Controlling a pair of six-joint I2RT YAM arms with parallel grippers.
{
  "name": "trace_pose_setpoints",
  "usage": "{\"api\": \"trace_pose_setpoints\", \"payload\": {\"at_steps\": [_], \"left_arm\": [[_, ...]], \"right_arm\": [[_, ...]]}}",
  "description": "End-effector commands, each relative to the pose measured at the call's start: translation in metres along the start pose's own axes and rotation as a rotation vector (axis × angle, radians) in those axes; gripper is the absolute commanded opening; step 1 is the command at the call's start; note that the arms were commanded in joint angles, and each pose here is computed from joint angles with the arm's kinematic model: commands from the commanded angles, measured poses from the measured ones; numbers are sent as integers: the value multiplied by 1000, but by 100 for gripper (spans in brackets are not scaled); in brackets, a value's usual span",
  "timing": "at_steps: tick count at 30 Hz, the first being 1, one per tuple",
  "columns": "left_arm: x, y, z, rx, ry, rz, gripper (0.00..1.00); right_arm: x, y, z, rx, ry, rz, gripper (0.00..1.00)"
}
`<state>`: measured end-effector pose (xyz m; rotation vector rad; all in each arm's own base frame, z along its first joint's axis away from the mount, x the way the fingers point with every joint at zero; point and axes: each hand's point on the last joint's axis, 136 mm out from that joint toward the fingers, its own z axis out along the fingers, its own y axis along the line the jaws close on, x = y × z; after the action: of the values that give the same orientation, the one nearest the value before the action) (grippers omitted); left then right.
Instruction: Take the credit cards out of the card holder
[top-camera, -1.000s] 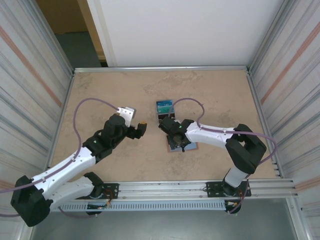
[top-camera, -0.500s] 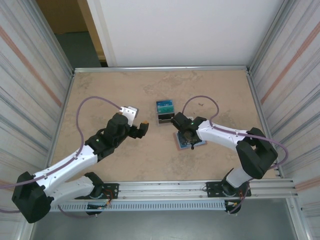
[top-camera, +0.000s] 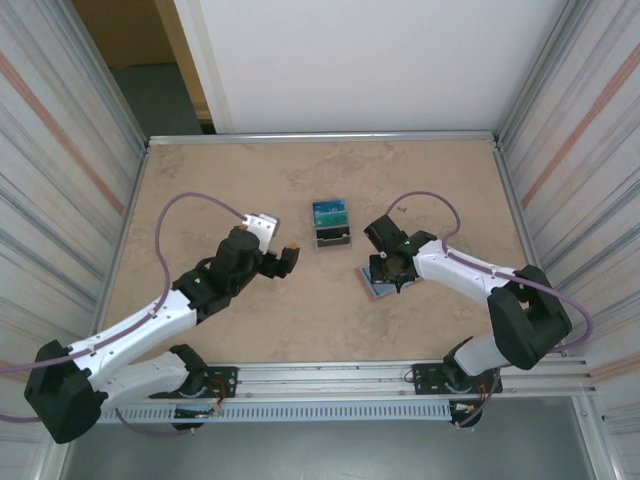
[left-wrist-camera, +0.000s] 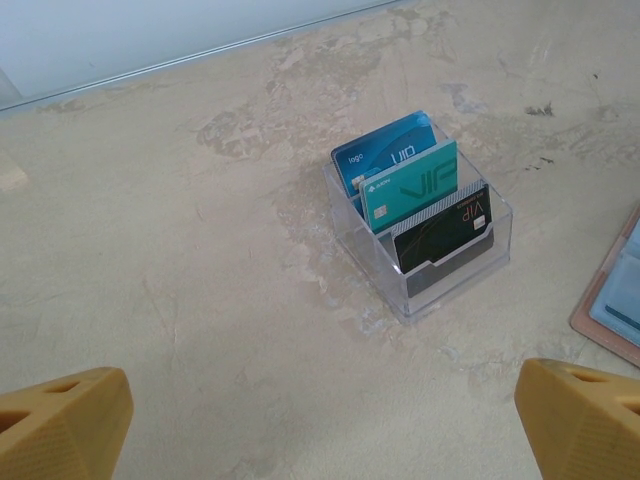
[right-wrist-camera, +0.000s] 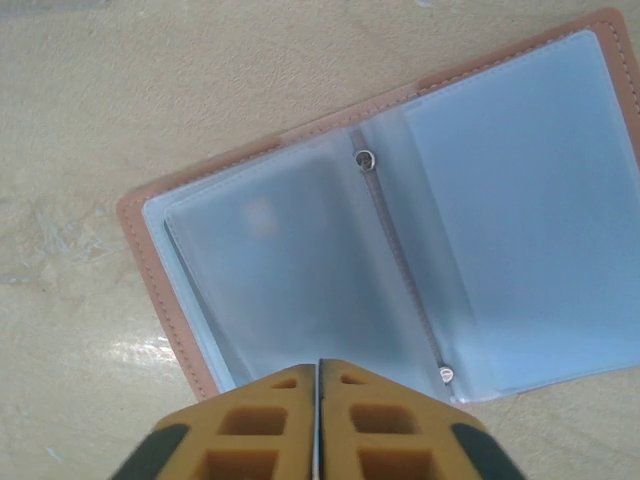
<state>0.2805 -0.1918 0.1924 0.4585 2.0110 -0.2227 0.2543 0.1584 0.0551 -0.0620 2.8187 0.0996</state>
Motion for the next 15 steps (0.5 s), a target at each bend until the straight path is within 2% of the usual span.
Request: {"api": "trace_pose_setpoints", "payload": {"at_steps": [1,4,6,15], "left_arm": [[-16,-1,-2,-13,-38,5,99],[-14,-1,-2,-10,-36,3,99],[-13,-2,-2,-9,-34,4,99],[-10,-3,-1,-2,-27,-3,99]], "right_arm": [[-1,-6,-2,18,7,-33,20],[-1,6,1,-44,24,-91,40],[1,16,3,-97,37,-121,47],[3,8,24,-55,82,-143,49]]}}
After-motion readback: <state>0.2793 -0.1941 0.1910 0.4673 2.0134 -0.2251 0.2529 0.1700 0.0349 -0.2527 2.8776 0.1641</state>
